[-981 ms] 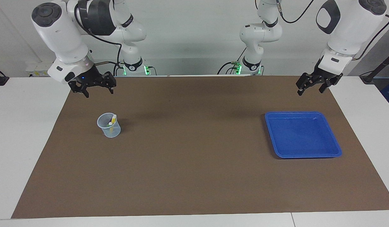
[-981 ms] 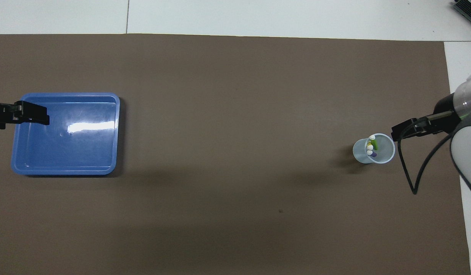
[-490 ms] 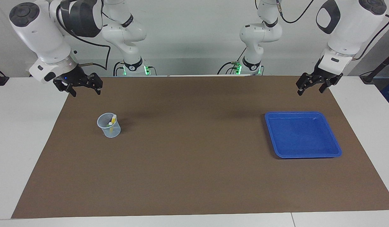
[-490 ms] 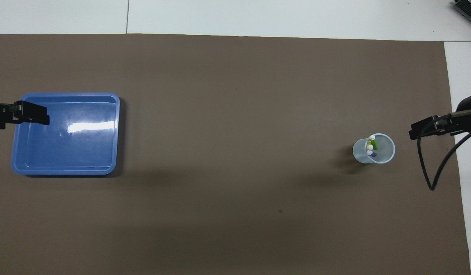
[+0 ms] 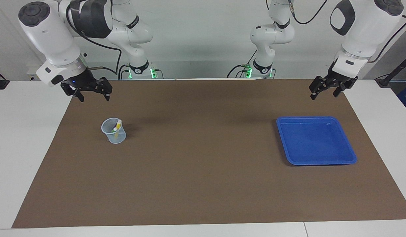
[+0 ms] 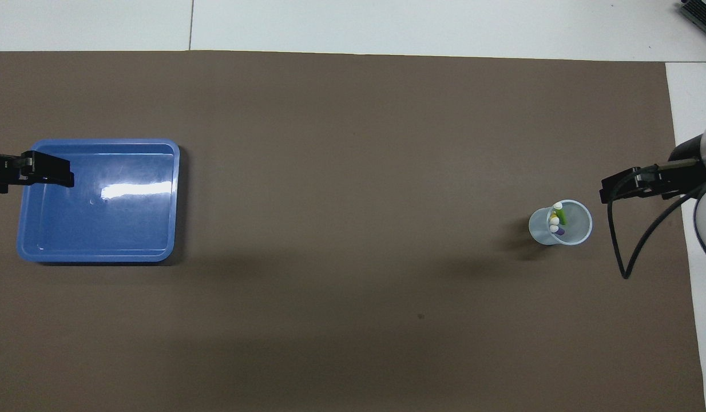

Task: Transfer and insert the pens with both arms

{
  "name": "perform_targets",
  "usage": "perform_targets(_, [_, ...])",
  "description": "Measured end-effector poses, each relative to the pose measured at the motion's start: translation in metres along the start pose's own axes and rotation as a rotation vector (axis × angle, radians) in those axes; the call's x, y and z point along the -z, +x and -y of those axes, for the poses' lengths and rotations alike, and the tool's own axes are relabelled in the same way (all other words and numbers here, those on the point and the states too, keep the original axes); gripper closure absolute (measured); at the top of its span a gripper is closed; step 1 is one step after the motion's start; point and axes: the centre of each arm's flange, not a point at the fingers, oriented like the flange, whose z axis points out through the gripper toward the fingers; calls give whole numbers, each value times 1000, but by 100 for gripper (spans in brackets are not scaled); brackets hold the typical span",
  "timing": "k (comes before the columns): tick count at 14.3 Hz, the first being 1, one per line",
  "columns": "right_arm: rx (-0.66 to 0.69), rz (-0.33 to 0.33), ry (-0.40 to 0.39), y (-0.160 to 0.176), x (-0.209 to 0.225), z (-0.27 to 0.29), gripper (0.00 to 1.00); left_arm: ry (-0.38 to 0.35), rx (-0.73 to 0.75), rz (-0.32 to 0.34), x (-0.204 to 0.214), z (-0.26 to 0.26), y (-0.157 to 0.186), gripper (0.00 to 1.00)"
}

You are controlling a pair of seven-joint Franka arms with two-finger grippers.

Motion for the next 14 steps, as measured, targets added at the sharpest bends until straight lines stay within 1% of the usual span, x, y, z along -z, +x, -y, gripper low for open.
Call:
perform_targets(4, [36,-1,-2,1,1,22,0,0,0,0,0,0,0,0])
perform_targets(14, [32,-4,-2,1,2,20,0,0,0,-1,0,0,0,0])
